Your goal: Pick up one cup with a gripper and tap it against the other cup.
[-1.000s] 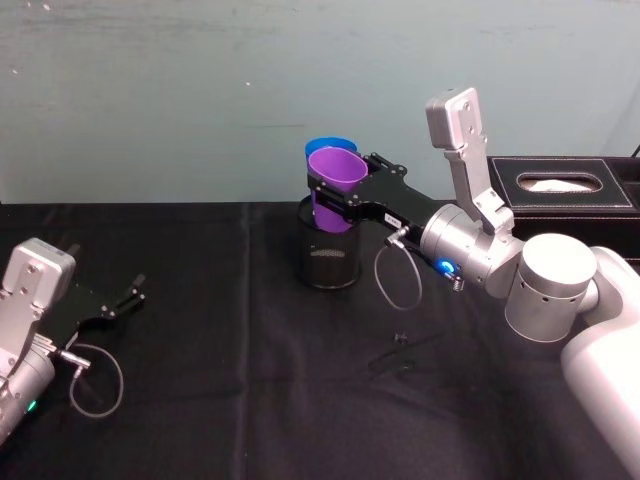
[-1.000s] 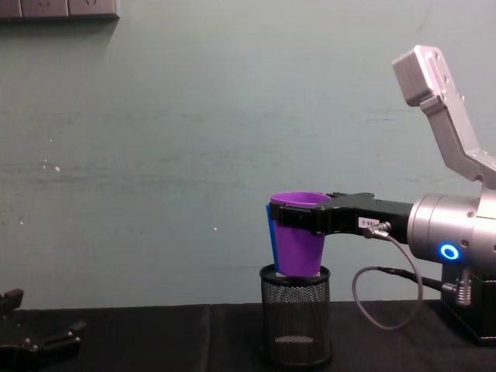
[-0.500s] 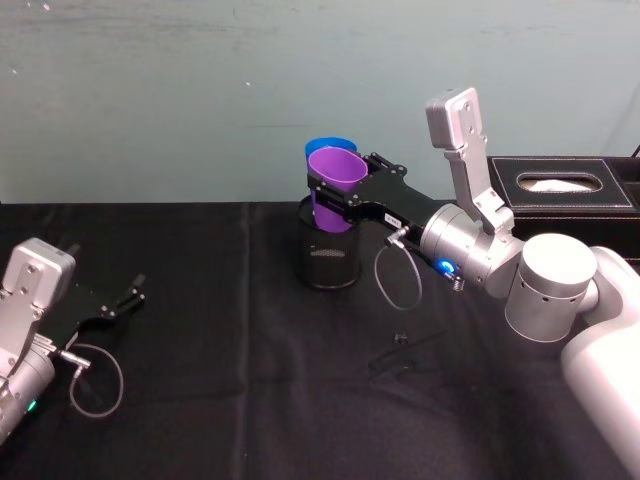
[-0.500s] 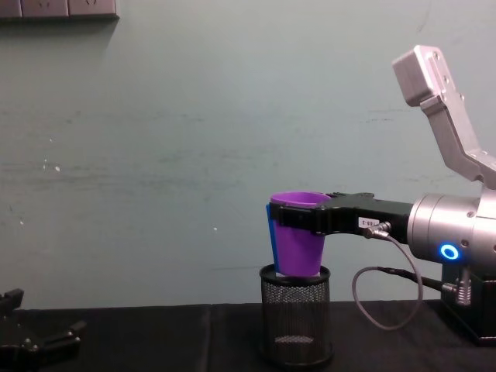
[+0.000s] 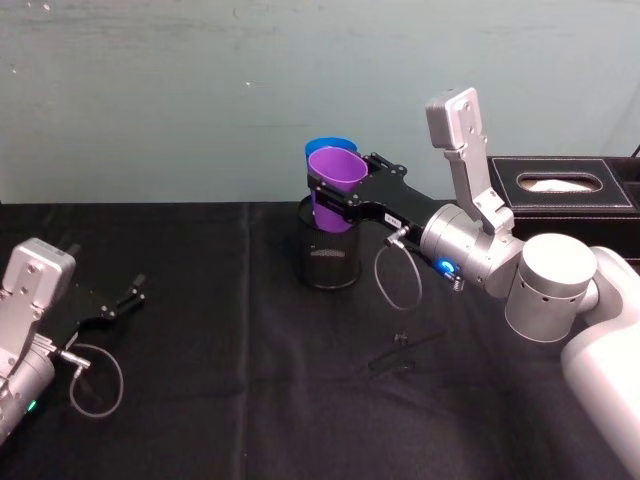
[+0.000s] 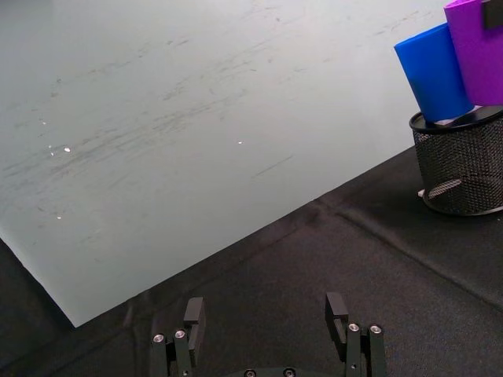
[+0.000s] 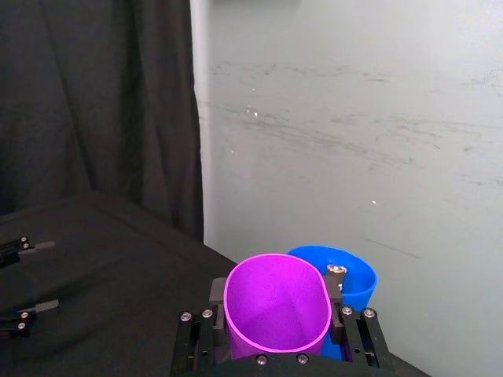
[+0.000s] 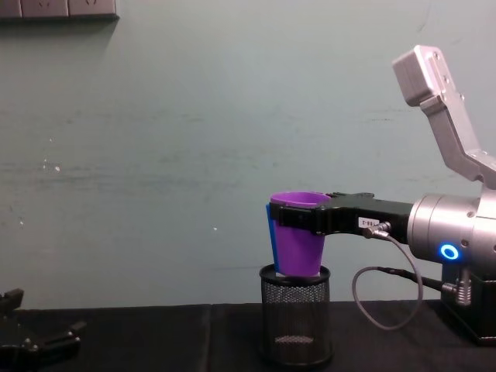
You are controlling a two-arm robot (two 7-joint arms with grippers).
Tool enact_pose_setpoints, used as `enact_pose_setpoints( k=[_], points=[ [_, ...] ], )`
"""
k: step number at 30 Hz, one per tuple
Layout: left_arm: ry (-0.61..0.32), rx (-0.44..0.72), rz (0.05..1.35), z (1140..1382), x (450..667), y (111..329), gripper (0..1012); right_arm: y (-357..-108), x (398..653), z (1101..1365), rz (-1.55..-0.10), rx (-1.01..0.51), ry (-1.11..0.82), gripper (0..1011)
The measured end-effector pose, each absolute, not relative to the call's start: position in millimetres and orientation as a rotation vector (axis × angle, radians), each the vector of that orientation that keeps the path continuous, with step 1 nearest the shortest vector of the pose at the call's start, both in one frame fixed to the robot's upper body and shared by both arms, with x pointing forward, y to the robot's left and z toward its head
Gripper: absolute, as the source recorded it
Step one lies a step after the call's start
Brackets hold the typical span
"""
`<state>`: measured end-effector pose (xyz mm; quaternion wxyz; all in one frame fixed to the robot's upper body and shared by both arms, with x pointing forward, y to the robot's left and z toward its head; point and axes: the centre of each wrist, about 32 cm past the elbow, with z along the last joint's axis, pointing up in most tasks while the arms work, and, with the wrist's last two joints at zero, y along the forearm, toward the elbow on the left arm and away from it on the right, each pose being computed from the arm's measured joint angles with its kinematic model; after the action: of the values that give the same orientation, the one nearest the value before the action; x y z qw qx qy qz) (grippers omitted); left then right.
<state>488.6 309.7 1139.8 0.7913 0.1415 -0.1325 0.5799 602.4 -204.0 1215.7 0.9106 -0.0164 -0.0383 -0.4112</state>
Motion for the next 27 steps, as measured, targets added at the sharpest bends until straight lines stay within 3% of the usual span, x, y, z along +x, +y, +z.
enact_pose_setpoints(
  k=[27],
  points=[
    [-0.285,0.304,1.248,1139.8,488.6,309.7,1000,-204.0,602.4,1215.7,-0.848,-0.034,-0.079,718]
  ],
)
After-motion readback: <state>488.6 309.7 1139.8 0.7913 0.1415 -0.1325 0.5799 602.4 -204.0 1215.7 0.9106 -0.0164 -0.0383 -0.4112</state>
